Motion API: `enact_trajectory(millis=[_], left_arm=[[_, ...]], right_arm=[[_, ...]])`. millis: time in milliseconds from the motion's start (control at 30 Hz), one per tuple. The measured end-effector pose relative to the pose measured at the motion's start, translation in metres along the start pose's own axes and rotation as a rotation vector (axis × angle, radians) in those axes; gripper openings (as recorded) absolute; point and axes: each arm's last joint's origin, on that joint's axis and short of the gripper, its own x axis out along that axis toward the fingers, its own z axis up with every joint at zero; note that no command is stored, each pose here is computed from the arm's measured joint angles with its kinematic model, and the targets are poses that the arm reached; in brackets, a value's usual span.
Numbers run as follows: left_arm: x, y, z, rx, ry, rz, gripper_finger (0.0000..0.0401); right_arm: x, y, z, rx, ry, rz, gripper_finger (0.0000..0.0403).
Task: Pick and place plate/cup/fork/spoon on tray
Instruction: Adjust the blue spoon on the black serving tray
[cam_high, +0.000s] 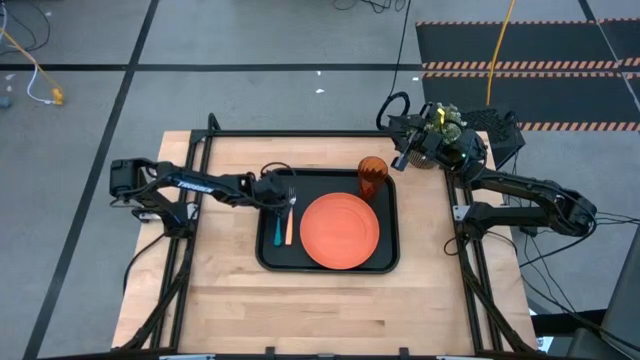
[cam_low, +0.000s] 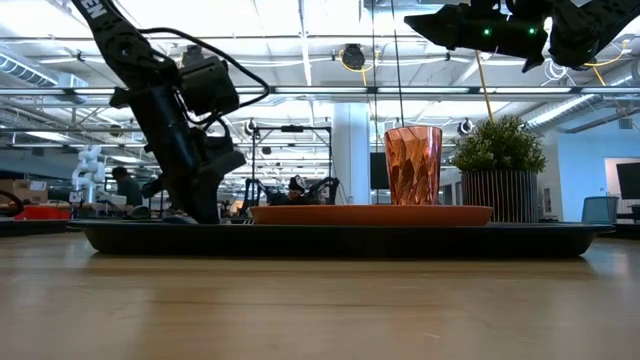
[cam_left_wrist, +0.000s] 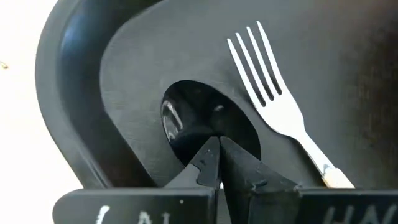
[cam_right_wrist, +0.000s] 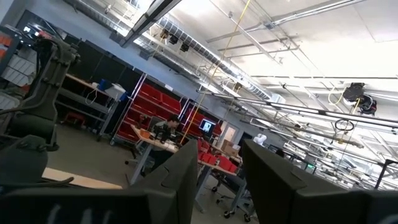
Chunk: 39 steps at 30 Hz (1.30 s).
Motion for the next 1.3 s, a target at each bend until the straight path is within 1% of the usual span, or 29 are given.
enact_trajectory(millis=[200, 467, 667, 900, 1133, 1300], left_arm=[[-0.0003, -0.0018, -0.0001, 0.006, -0.007, -0.01, 0.0004], [-0.0003, -0.0023, 0.0008, 0.004, -0.016, -0.016, 0.0018], [-0.0002, -0.001, 0.0004, 0.003, -0.012, -0.001, 0.0004], [-0.0001, 0.0007, -0.0009, -0.012, -0.003, 0.021, 0.0017], [-0.0001, 0.0002, -0.0004, -0.015, -0.009, 0.018, 0.0004], [-0.0001, -0.0001, 0.0, -0.016, -0.013, 0.016, 0.0018]], right_arm=[[0.0, 0.0001, 0.0, 0.0, 0.0, 0.0, 0.0118], [0.0, 0.0001, 0.0, 0.0, 0.0, 0.0, 0.0118], [0.0, 0.0001, 0.0, 0.001, 0.0, 0.0, 0.0118], [0.0, 0.0001, 0.0, 0.0, 0.0, 0.0, 0.0118], [0.0, 0.0, 0.0, 0.001, 0.0, 0.0, 0.0118], [0.0, 0.0001, -0.0001, 0.001, 0.001, 0.0, 0.0118]])
